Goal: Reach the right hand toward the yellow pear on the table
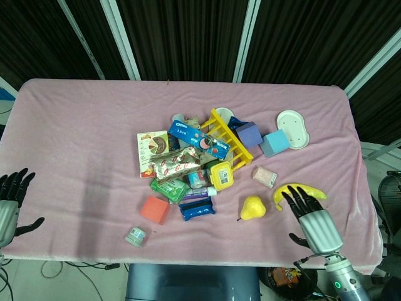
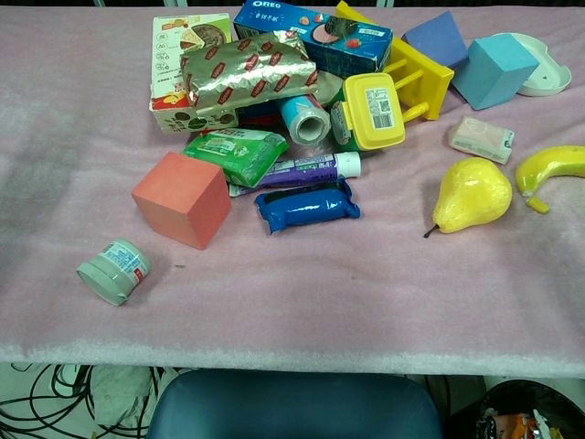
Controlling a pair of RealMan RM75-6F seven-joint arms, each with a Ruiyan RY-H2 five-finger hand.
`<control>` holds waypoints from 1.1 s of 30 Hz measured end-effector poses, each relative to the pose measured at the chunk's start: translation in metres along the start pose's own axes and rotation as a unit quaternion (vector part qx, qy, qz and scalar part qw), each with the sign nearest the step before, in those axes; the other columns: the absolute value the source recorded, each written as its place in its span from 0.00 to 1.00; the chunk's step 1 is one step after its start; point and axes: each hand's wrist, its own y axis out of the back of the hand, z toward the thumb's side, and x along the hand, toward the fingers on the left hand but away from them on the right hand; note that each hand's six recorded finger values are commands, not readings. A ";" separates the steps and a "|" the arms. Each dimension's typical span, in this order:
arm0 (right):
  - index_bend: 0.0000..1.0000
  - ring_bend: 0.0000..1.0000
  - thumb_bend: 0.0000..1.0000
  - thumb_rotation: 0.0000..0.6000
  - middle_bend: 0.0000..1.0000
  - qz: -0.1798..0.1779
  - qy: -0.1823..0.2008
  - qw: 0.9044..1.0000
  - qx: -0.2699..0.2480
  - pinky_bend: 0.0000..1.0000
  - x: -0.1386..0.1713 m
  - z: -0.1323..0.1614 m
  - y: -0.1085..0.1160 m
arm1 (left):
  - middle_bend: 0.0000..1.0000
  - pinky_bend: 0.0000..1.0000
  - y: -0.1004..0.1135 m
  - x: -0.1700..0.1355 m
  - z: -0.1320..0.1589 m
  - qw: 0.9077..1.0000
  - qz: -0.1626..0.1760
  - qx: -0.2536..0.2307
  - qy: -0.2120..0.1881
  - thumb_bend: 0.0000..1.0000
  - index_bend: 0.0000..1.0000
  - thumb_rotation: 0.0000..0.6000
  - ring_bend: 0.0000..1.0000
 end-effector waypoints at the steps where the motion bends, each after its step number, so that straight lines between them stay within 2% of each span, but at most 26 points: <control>1: 0.00 0.00 0.11 1.00 0.00 0.006 0.006 1.000 -0.002 0.23 -0.004 0.005 -0.003 | 0.00 0.00 0.000 0.000 0.000 1.000 0.000 0.000 0.000 0.00 0.00 1.00 0.00; 8: 0.00 0.00 0.12 1.00 0.00 0.028 0.040 0.999 -0.017 0.23 -0.034 0.048 -0.025 | 0.00 0.00 -0.001 0.000 -0.001 1.000 -0.003 -0.002 0.002 0.00 0.00 1.00 0.00; 12: 0.00 0.00 0.12 1.00 0.00 0.032 0.046 0.998 -0.021 0.23 -0.048 0.061 -0.033 | 0.00 0.00 -0.001 0.000 -0.002 1.000 -0.006 -0.004 0.004 0.00 0.00 1.00 0.00; 24: 0.03 0.00 0.15 1.00 0.01 0.056 0.024 0.998 -0.018 0.23 -0.089 0.065 -0.060 | 0.00 0.00 -0.004 0.003 -0.005 1.000 -0.012 -0.007 0.012 0.00 0.00 1.00 0.00; 29: 0.18 0.07 0.21 1.00 0.10 0.075 0.013 0.997 -0.010 0.28 -0.090 0.060 -0.077 | 0.00 0.00 -0.004 0.004 -0.005 1.000 -0.014 -0.009 0.014 0.00 0.00 1.00 0.00; 32: 0.37 0.19 0.28 1.00 0.24 0.084 0.005 0.996 -0.008 0.38 -0.090 0.055 -0.087 | 0.00 0.00 -0.004 0.004 -0.005 1.000 -0.014 -0.011 0.015 0.00 0.00 1.00 0.00; 33: 0.48 0.28 0.32 1.00 0.33 0.087 0.001 0.996 -0.009 0.46 -0.090 0.054 -0.090 | 0.00 0.00 -0.004 0.004 -0.005 1.000 -0.014 -0.011 0.015 0.00 0.00 1.00 0.00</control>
